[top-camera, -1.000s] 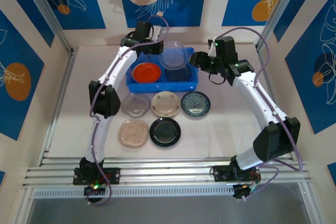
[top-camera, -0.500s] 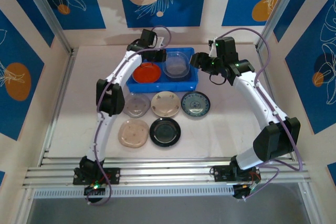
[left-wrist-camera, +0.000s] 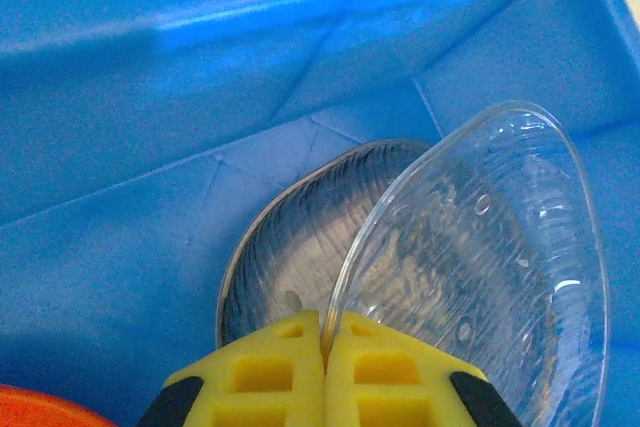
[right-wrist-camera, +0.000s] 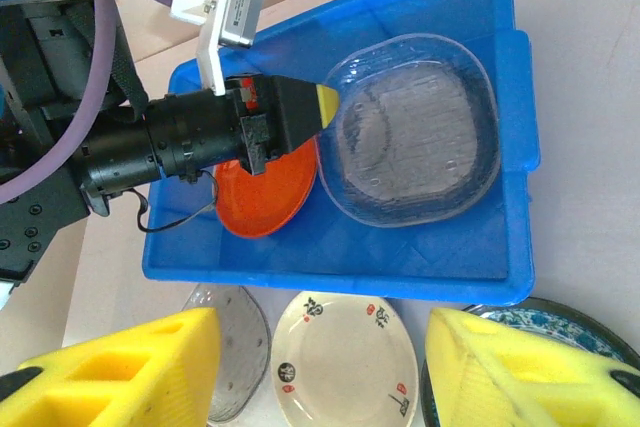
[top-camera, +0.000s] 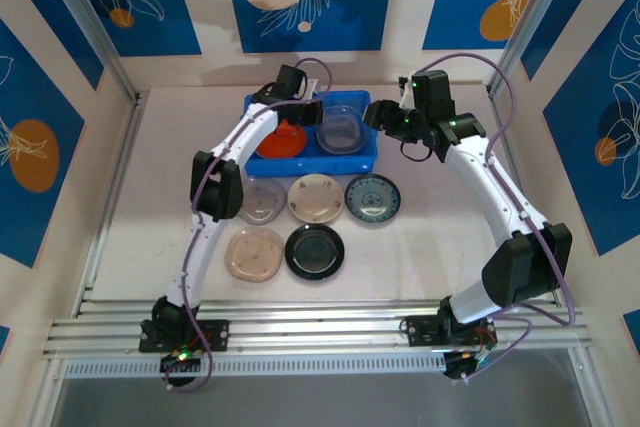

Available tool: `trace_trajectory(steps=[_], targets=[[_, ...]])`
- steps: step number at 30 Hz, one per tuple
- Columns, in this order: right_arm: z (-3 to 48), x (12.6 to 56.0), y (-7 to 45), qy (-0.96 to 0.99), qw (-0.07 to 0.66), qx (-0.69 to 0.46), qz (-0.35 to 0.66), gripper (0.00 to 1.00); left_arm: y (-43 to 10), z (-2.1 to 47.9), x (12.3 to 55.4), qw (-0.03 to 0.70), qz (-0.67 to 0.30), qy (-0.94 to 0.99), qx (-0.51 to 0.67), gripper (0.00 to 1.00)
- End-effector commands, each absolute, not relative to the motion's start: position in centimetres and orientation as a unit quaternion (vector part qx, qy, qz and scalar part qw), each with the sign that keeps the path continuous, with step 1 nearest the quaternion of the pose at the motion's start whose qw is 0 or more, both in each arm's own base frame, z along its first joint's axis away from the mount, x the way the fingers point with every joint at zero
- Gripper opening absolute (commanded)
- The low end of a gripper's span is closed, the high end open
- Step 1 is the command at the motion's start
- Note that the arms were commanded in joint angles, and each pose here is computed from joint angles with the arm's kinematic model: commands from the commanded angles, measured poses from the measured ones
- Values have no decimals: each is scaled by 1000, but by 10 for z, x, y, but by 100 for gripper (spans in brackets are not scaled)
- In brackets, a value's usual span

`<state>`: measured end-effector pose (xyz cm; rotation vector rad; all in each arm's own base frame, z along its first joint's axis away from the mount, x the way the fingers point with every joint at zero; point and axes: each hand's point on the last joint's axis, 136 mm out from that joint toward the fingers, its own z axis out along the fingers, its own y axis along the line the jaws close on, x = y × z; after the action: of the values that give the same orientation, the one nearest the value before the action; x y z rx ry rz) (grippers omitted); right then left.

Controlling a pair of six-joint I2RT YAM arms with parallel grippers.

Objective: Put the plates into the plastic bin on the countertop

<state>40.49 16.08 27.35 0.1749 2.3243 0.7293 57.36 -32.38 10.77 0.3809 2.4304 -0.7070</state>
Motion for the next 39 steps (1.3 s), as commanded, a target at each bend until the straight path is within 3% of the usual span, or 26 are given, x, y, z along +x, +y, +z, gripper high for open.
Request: trace_trajectory(steps=[1,4,6,10,17,23,27,33,39], targets=[[262,403,163,900,326,60,283,57,-329,101,577,291,-264,909,136,0],[262,403,164,900,324,60,285,57,-331,101,578,293,-268,908,134,2],[261,403,163,900,324,61,285,57,-331,100,580,294,-269,908,131,17],[262,404,164,900,324,60,286,57,-332,98,580,294,-270,908,129,30],[263,405,166,899,324,60,288,57,-330,98,582,296,-264,910,124,43],[264,403,167,899,324,56,289,57,-329,108,582,303,-264,907,123,46],[271,398,166,896,332,51,289,57,-328,140,581,327,-265,898,131,54],[263,383,154,900,324,61,284,57,-316,229,562,383,-249,877,146,67],[231,357,134,904,291,103,296,57,-296,285,509,403,-242,870,148,95]])
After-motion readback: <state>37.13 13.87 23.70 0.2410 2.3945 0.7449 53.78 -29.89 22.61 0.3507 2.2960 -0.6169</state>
